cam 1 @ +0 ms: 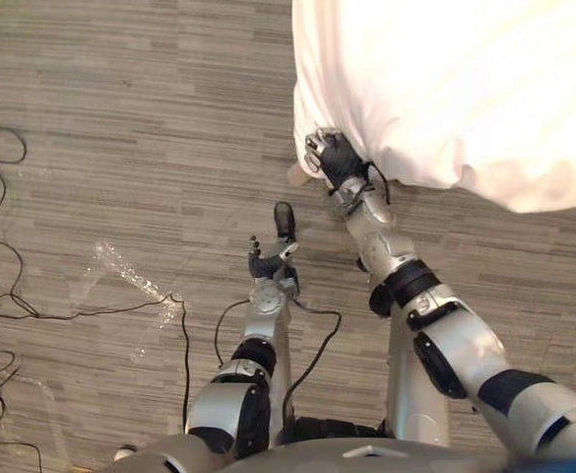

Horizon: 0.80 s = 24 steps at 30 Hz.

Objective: Tidy the bed and pick cloth on bed and put in laundry

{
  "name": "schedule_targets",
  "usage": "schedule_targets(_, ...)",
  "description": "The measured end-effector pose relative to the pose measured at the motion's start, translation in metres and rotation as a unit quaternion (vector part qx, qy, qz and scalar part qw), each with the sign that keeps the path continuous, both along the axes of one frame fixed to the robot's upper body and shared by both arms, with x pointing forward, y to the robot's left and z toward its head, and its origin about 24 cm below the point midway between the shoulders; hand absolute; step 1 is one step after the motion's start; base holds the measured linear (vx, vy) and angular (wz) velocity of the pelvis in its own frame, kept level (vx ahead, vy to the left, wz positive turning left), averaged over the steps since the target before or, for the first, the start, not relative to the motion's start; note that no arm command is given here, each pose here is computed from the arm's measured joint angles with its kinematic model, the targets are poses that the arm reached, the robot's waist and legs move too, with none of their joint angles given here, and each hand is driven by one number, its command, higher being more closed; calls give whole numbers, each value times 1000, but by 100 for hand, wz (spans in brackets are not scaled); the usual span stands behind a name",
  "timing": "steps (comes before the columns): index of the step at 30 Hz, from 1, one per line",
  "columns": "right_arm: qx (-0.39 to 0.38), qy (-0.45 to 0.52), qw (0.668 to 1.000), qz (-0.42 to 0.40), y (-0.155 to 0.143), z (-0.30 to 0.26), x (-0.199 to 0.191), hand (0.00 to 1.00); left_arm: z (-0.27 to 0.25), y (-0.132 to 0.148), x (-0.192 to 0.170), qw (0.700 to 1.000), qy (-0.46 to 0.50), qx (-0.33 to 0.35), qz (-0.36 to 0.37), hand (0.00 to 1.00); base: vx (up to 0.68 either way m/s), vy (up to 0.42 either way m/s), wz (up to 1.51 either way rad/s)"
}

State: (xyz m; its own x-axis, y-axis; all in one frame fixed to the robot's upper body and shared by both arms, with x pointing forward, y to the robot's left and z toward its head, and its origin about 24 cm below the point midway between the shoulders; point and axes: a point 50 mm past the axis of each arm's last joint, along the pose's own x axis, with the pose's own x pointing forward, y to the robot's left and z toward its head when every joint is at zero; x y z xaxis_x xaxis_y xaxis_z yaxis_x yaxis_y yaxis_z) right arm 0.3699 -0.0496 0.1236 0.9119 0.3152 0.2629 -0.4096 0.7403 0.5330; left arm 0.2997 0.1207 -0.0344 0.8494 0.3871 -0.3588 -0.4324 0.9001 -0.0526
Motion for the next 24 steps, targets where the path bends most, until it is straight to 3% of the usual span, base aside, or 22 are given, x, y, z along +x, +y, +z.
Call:
schedule_targets(2, 82, 48, 994, -53, -27, -27, -3, 100, -3, 6, -3, 1000, 0, -10, 25, 0, -3, 9, -15)
schedule_targets(4, 184, 80, 967, -158, -81, -62, -14, 100, -3, 16, -6, 998, -9, -11, 53, 0, 6, 26, -23)
schedule_targets(6, 229, 81, 942, -231, -125, -90, -35, 100, -9, 24, -12, 998, -6, -1, 61, 0, 36, 43, -39)
schedule_targets(12, 282, 108, 913, -275, -144, -147, -91, 100, -34, 27, -40, 998, 41, 15, 51, 0, 66, -5, -38)
schedule_targets(16, 291, 117, 899, -304, -149, -164, -119, 100, -50, 27, -61, 996, 78, 47, 8, 0, 126, -13, -10)
schedule_targets(22, 195, -68, 945, -252, -164, -90, -112, 100, -80, 61, -109, 980, 167, 103, -33, 0, 175, 21, -1)
schedule_targets(24, 187, -132, 946, -229, -168, -63, -107, 100, -85, 71, -121, 976, 185, 112, -37, 0, 177, 14, 14)
